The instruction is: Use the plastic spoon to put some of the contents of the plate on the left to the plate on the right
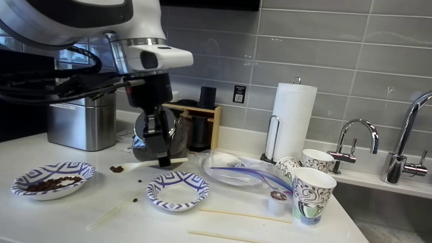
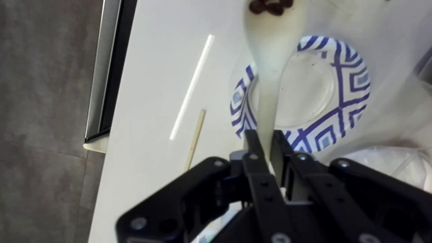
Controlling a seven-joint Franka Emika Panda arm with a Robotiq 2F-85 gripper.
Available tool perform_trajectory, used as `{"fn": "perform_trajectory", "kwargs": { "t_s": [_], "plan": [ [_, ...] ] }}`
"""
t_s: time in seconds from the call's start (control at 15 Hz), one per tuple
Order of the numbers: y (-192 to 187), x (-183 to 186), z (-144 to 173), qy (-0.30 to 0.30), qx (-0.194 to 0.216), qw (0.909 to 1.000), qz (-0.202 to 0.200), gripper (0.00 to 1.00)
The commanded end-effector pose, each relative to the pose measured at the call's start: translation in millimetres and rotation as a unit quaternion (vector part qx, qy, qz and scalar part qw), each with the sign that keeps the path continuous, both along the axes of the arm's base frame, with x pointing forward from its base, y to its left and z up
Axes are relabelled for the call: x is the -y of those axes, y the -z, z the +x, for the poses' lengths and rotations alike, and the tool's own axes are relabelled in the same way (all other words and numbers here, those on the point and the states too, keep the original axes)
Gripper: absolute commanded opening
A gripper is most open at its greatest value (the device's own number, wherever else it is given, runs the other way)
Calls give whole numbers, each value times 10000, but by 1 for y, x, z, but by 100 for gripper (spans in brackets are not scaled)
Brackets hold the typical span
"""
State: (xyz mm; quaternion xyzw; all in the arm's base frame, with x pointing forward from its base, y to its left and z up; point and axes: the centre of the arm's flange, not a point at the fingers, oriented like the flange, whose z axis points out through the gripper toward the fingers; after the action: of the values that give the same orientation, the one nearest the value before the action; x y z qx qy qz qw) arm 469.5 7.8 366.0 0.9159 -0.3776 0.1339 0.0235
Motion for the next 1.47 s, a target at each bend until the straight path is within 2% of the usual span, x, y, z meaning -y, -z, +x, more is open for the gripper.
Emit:
{"fn": "perform_trajectory", "kwargs": {
  "t_s": [0.0, 0.2, 0.53, 1.0, 1.4],
  "plan": [
    [0, 28, 10, 589, 323, 9977, -47, 3],
    [-6, 40, 15, 1045, 796, 9913, -128, 3],
    [-12, 28, 23, 1351, 1712, 9751, -394, 3],
    [-12, 7, 19, 1200, 2361, 9590, -1010, 3],
    [-12, -16, 11, 960, 2964, 9361, -1630, 3]
  ]
}}
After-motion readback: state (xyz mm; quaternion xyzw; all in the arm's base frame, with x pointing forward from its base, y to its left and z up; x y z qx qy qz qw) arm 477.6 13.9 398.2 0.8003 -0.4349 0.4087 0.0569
